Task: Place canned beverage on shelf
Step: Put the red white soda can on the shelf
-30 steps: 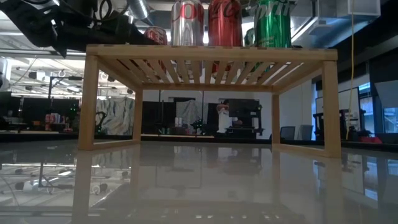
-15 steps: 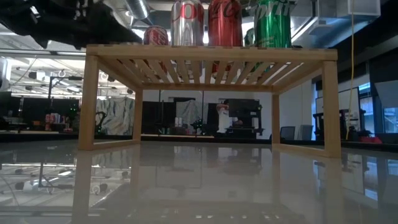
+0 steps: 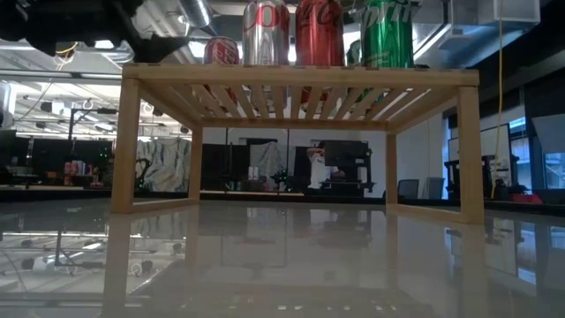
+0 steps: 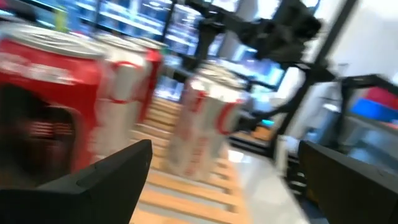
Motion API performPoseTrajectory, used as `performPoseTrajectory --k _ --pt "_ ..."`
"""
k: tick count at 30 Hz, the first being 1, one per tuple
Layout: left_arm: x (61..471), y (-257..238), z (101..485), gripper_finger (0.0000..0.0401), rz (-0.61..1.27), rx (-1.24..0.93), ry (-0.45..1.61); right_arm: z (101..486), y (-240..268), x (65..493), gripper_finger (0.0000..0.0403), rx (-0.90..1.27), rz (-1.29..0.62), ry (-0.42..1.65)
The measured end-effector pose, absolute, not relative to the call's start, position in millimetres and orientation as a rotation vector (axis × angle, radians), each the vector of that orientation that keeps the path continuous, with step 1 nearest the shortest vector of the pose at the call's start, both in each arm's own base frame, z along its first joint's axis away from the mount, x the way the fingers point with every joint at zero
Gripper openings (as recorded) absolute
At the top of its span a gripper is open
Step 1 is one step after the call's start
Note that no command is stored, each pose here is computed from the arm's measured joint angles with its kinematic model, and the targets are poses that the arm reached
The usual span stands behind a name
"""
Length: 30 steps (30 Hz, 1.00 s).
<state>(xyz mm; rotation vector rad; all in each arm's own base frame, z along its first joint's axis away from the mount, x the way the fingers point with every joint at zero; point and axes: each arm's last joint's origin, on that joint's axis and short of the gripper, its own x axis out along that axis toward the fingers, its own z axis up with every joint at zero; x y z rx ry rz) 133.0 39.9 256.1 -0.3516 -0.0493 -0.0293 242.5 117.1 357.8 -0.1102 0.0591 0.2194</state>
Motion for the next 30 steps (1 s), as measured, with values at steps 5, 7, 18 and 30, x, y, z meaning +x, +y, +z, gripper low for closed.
performPoseTrajectory --k 5,7,18,30 --pt "132.0 32.7 258.2 0.0395 -0.117 -0.431 -0.046 357.8 117.1 242.5 0.0381 -0.11 0.219 0.059" --pt "132.6 30.5 258.2 0.0395 -0.132 -0.488 -0.04 357.8 117.1 242.5 0.0381 -0.11 0.22 0.059" --pt "135.9 14.1 260.5 0.0395 -0.233 -0.652 -0.023 357.7 117.0 242.5 0.0381 -0.11 0.219 0.059" --pt "137.2 -13.5 262.1 0.0395 -0.267 -0.724 0.019 357.7 117.1 242.5 0.0381 -0.11 0.219 0.06"
